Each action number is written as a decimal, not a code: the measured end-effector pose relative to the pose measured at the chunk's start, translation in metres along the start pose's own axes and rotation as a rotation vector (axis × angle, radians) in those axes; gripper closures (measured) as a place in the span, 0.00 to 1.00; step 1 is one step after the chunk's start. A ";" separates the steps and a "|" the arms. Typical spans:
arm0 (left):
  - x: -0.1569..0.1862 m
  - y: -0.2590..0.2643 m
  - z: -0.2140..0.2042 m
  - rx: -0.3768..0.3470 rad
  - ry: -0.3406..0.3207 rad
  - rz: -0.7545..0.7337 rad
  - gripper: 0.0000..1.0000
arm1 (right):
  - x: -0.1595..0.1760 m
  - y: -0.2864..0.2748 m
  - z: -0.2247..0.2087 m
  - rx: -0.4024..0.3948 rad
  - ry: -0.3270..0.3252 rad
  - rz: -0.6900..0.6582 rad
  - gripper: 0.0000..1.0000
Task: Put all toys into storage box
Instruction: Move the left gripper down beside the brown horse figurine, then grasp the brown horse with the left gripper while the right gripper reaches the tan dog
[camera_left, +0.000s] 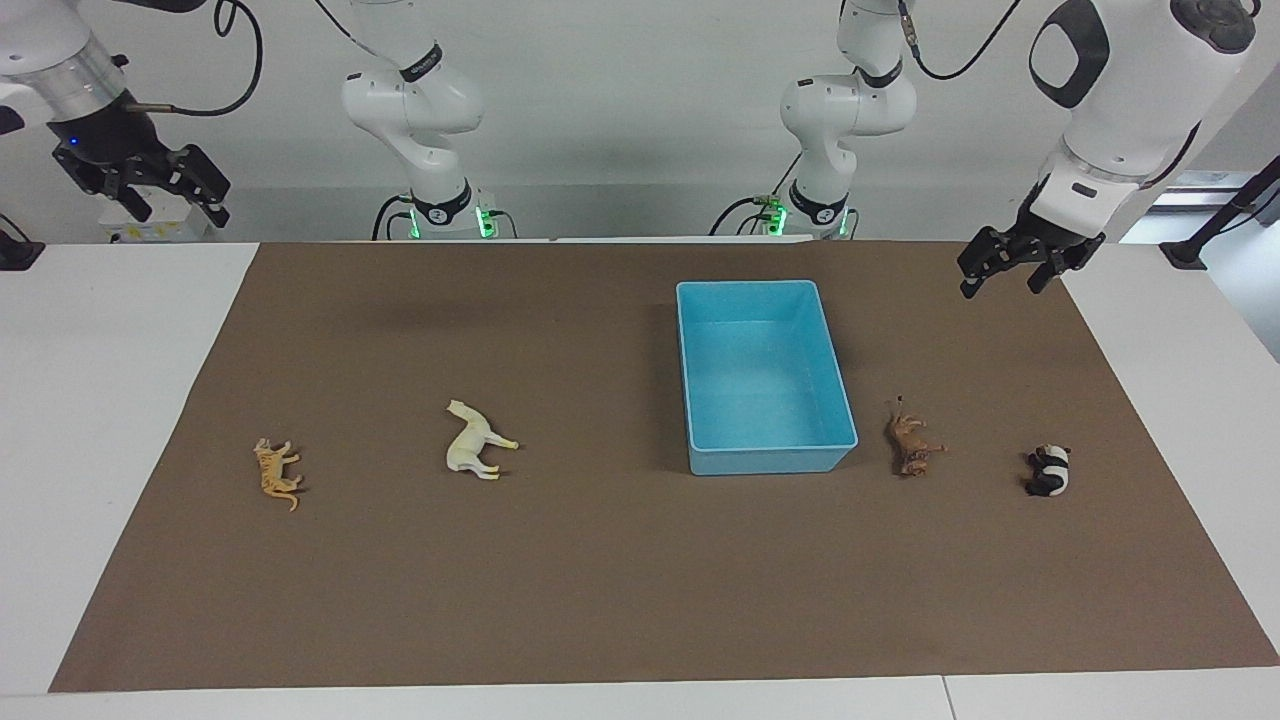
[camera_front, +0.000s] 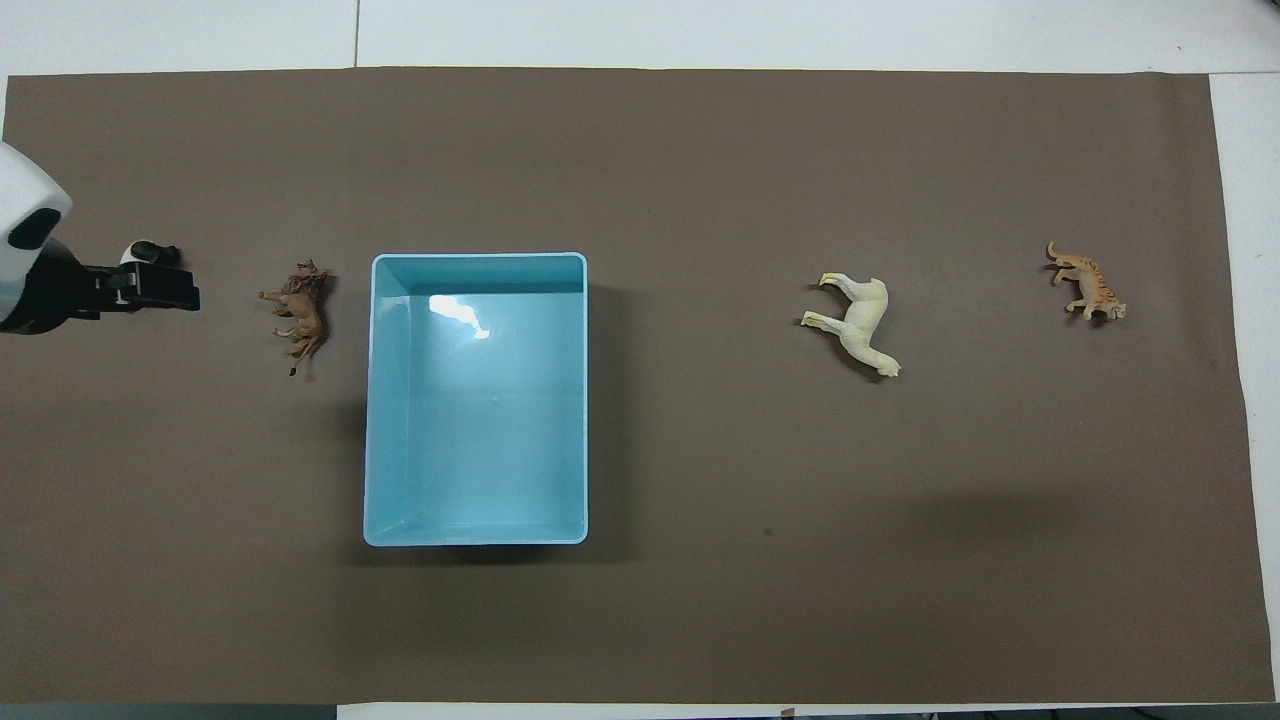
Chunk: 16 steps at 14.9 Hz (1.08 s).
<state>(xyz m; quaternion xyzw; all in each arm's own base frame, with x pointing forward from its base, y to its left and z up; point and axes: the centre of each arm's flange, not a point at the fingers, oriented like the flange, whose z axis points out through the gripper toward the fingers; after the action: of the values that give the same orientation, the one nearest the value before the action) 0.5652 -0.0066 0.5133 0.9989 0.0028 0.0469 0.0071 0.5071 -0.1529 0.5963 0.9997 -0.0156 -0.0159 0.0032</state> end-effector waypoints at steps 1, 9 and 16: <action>0.006 0.000 0.020 0.001 0.015 0.000 0.00 | 0.007 -0.003 0.021 -0.003 0.005 -0.026 0.00; 0.039 -0.006 0.124 0.009 0.130 -0.076 0.00 | 0.062 -0.005 0.199 -0.058 0.031 -0.349 0.00; 0.039 0.007 0.151 0.090 0.111 -0.044 0.00 | 0.083 0.004 0.255 -0.091 0.038 -0.529 0.00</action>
<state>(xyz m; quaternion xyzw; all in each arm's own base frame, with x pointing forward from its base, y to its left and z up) 0.6180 -0.0149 0.3667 0.9937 0.0271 0.1020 -0.0368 0.5818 -0.1609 0.3390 0.9680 0.2470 0.0021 0.0440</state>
